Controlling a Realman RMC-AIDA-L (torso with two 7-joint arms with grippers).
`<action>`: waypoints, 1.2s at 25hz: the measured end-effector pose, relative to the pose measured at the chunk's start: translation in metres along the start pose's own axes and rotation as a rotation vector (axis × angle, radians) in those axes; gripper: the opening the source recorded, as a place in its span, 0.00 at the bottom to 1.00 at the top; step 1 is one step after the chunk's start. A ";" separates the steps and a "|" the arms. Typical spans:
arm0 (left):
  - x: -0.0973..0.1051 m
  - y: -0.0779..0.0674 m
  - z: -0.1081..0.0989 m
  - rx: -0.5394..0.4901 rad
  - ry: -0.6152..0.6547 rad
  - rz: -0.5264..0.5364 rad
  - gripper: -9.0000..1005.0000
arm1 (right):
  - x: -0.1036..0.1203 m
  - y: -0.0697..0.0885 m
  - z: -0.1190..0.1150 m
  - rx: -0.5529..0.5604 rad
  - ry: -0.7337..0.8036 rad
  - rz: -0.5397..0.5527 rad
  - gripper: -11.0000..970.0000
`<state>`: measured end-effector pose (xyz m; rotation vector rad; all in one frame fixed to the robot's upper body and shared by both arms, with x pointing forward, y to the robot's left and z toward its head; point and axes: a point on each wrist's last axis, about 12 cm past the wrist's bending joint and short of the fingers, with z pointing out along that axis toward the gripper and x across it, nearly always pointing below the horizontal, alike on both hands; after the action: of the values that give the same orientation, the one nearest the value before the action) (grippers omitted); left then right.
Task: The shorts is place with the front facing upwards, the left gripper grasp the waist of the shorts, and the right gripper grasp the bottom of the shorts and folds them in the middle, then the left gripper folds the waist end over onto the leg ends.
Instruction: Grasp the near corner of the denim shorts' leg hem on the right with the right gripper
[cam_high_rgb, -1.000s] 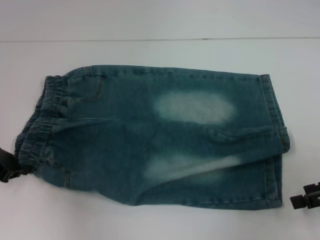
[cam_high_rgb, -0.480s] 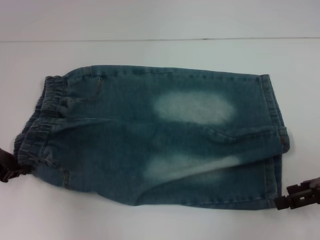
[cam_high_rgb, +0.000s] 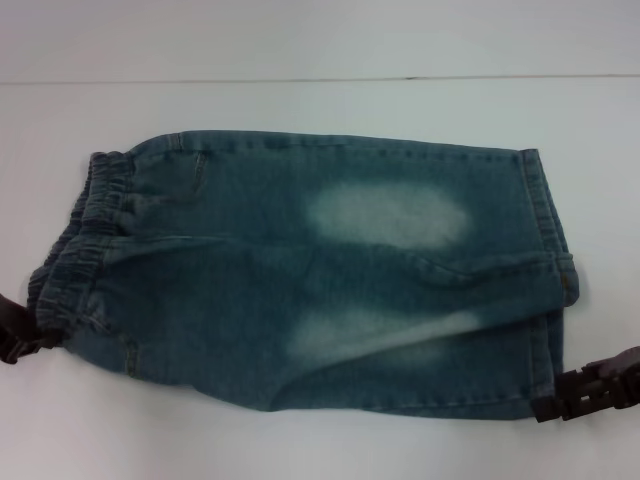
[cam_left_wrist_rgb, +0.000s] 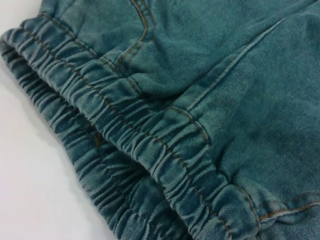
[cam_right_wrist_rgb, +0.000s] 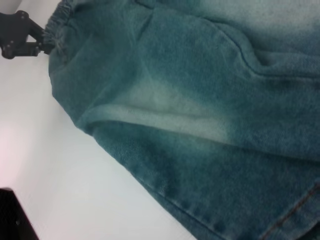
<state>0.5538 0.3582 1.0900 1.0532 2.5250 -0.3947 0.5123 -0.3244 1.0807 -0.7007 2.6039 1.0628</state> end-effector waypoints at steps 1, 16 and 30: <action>0.000 0.000 0.000 0.000 0.000 0.000 0.08 | -0.001 0.000 0.001 0.005 -0.001 0.001 0.88; -0.001 0.000 0.002 -0.004 0.015 0.014 0.07 | -0.002 0.001 0.013 -0.001 0.037 -0.004 0.80; 0.001 -0.001 0.004 0.001 0.016 0.006 0.07 | -0.001 -0.001 0.011 0.007 0.043 -0.003 0.26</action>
<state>0.5532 0.3561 1.0862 1.0686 2.5350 -0.3881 0.5136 -0.3167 1.0725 -0.7336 2.6408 1.0491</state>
